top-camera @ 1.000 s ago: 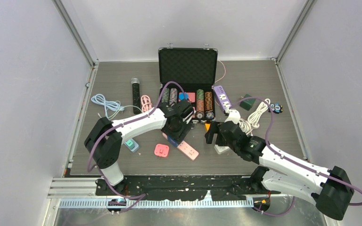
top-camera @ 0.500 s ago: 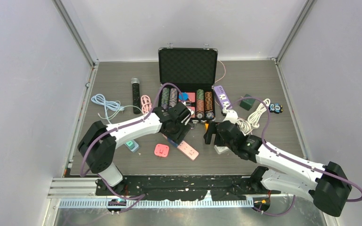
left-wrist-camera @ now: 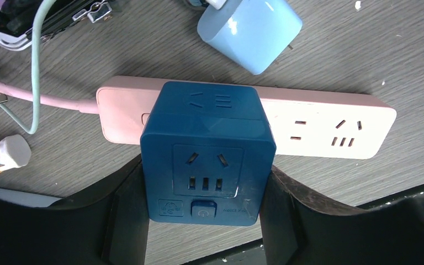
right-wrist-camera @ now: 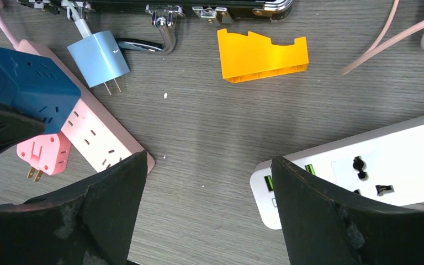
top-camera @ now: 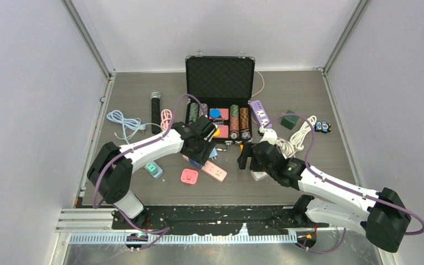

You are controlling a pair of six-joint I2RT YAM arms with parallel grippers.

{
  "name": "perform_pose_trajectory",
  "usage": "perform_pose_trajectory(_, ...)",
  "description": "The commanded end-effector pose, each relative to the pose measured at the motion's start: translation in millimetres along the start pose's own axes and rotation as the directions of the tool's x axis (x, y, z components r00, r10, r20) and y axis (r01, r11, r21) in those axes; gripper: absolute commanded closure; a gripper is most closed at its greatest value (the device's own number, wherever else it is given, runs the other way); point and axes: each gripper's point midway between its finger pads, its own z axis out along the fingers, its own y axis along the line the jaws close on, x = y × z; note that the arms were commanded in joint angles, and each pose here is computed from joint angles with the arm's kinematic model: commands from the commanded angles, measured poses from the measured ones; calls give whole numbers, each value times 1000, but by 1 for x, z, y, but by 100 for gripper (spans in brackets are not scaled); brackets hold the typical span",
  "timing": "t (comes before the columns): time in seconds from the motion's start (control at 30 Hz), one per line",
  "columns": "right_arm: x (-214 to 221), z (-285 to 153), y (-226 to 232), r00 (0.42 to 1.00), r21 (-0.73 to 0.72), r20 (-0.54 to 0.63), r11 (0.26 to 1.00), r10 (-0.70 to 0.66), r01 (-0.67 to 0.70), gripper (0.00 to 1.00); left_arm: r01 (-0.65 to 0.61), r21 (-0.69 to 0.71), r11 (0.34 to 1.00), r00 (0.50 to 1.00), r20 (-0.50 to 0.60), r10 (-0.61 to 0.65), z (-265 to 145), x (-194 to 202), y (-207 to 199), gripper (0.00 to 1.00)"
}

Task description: Insert the plug

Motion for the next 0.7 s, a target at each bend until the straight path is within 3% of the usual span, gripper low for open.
perform_pose_trajectory(0.0, -13, 1, 12, 999, -34, 29, 999, 14, -13, 13, -34, -257, 966, 960, -277, -40, 3, 76, 64, 100)
perform_pose_trajectory(0.1, -12, 2, 17, 1000, -55, 20, 998, -3, 4, 13, -31, -261, 965, 961, -273, -43, -3, 76, 66, 100)
perform_pose_trajectory(0.33, -13, 7, 33, 998, -119, 3, 991, -60, 60, 13, -17, -264, 964, 974, -222, -44, -20, 66, 68, 62)
perform_pose_trajectory(0.43, -14, 12, 44, 995, -153, -7, 983, -102, 100, 12, -4, -241, 971, 981, -189, -43, -25, 59, 64, 33)
perform_pose_trajectory(0.6, -20, 17, 57, 989, -168, -10, 975, -148, 144, 12, 36, -171, 985, 993, -103, -54, -38, 40, 51, 10)
perform_pose_trajectory(0.67, -23, 19, 61, 988, -178, -3, 973, -153, 150, 13, 51, -142, 989, 997, -53, -59, -46, 31, 47, 6)
